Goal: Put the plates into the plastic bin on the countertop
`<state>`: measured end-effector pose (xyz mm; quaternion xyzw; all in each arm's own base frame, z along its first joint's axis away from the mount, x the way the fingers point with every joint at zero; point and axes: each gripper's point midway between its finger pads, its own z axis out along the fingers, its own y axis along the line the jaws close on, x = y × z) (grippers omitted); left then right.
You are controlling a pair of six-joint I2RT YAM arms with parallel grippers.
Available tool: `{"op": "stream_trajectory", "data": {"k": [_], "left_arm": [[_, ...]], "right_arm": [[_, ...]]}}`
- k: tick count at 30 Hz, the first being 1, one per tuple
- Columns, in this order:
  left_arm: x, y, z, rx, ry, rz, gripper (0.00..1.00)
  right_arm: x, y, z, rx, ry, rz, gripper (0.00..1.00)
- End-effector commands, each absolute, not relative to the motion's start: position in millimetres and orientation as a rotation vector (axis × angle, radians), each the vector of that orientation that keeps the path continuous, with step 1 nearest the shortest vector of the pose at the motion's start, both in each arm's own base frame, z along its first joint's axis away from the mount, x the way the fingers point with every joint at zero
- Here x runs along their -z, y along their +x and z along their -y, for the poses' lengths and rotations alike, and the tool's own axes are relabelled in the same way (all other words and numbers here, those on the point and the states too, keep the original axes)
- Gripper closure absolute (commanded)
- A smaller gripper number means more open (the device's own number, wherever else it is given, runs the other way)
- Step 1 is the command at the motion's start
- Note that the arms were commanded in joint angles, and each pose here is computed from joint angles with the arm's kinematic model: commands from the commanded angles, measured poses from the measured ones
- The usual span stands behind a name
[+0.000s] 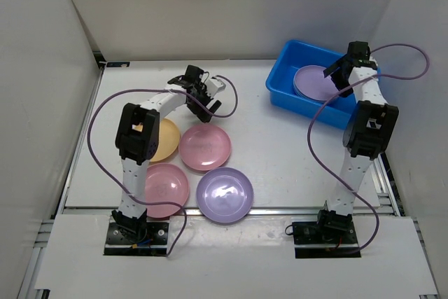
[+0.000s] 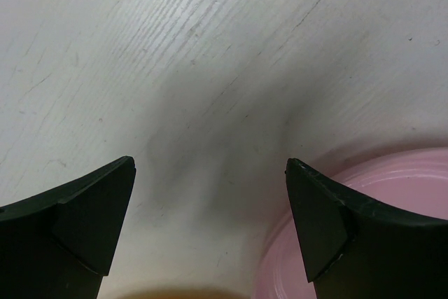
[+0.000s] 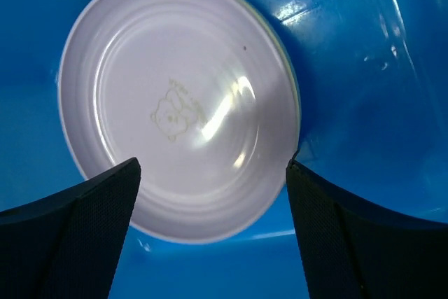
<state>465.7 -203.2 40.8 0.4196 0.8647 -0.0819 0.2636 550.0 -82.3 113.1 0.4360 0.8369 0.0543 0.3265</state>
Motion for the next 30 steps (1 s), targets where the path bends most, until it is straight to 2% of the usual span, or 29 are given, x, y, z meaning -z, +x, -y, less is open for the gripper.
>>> {"op": "stream_trajectory", "data": {"k": [1, 10, 12, 17, 22, 30], "left_arm": [[-46, 462, 208, 0.298, 1.225, -2.304, 0.01], [-30, 423, 220, 0.592, 1.319, -2.332, 0.06], [-31, 428, 217, 0.590, 1.284, -2.340, 0.06], [-72, 458, 218, 0.607, 1.159, -2.276, 0.06], [-108, 453, 214, 0.682, 1.145, -2.184, 0.04], [-64, 402, 205, 0.739, 1.188, -2.313, 0.06]], "right_arm": [[-187, 541, 65, -0.182, 0.956, -2.118, 0.13], [-213, 507, 54, -0.168, 0.864, -2.120, 0.12], [-220, 503, 52, -0.159, 0.845, -2.115, 0.12], [-227, 495, 43, -0.121, 0.809, -2.115, 0.12], [-219, 484, 32, -0.098, 0.779, -2.151, 0.11], [-201, 458, 28, -0.092, 0.789, -2.177, 0.11]]}}
